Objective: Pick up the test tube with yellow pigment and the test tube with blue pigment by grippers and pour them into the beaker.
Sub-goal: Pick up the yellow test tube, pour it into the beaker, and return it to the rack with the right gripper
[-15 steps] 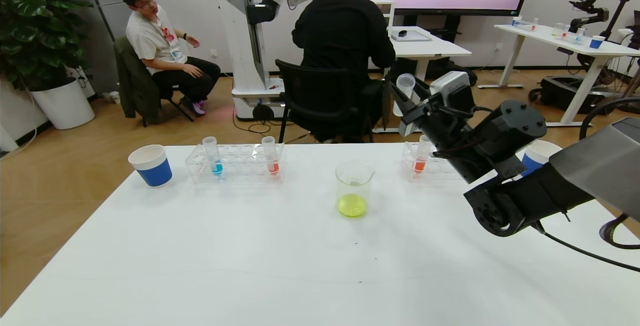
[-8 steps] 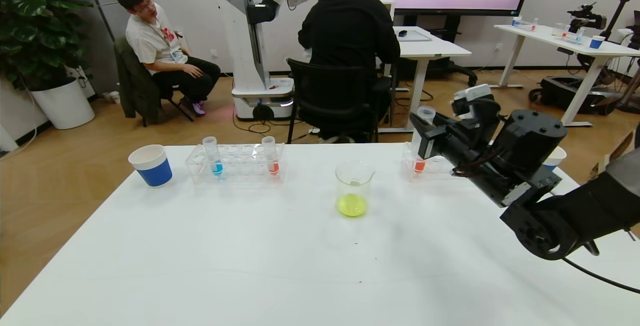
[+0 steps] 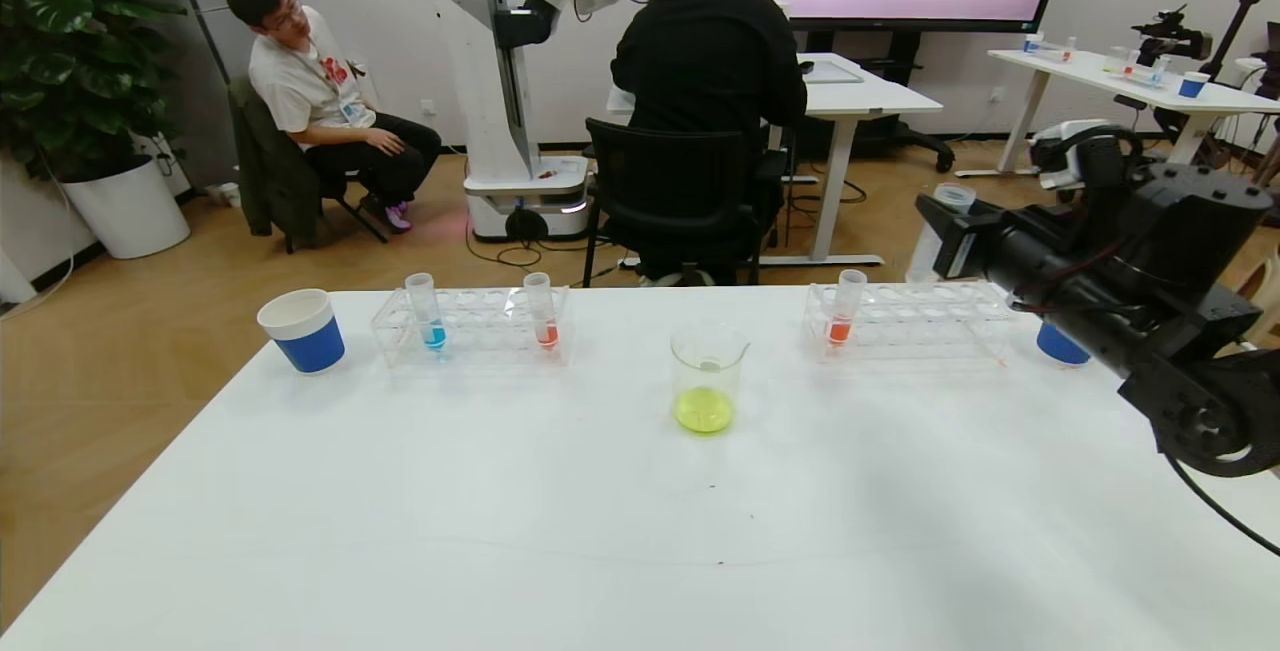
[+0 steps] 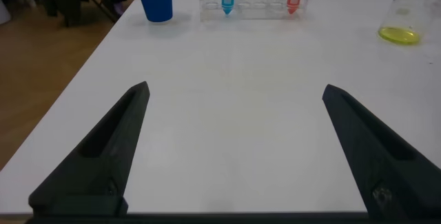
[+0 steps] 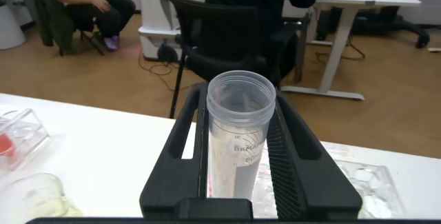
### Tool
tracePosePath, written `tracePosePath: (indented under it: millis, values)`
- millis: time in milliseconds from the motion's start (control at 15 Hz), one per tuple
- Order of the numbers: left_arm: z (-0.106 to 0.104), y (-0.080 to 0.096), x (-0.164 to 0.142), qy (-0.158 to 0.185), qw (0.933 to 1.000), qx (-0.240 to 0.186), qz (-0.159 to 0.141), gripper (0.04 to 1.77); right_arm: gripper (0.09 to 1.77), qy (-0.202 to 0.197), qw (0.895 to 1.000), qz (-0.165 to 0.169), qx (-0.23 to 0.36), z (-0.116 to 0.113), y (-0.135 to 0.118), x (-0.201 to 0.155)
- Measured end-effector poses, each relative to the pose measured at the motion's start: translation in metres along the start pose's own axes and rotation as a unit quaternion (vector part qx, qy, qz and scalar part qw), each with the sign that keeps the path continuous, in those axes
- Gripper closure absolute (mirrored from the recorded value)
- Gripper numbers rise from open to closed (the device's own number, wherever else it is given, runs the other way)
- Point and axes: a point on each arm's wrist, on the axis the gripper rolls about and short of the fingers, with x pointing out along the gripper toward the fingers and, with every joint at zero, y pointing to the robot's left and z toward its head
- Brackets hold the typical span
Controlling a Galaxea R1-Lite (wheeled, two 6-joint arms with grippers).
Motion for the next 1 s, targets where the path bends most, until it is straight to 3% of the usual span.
tracePosePath:
  millis: [533, 667, 1000]
  values:
    - [0.000, 0.000, 0.000, 0.000, 1.0000, 0.000, 0.000, 0.06, 1.34, -0.001, 0.996, -0.087, -0.036, 0.016, -0.155, -0.017]
    - [0.000, 0.000, 0.000, 0.000, 1.0000, 0.000, 0.000, 0.06, 1.34, 0.000, 0.993, -0.110, -0.038, 0.012, -0.179, -0.017]
    - [0.000, 0.000, 0.000, 0.000, 1.0000, 0.000, 0.000, 0.06, 1.34, 0.008, 0.990, -0.138, -0.038, -0.007, -0.211, -0.009]
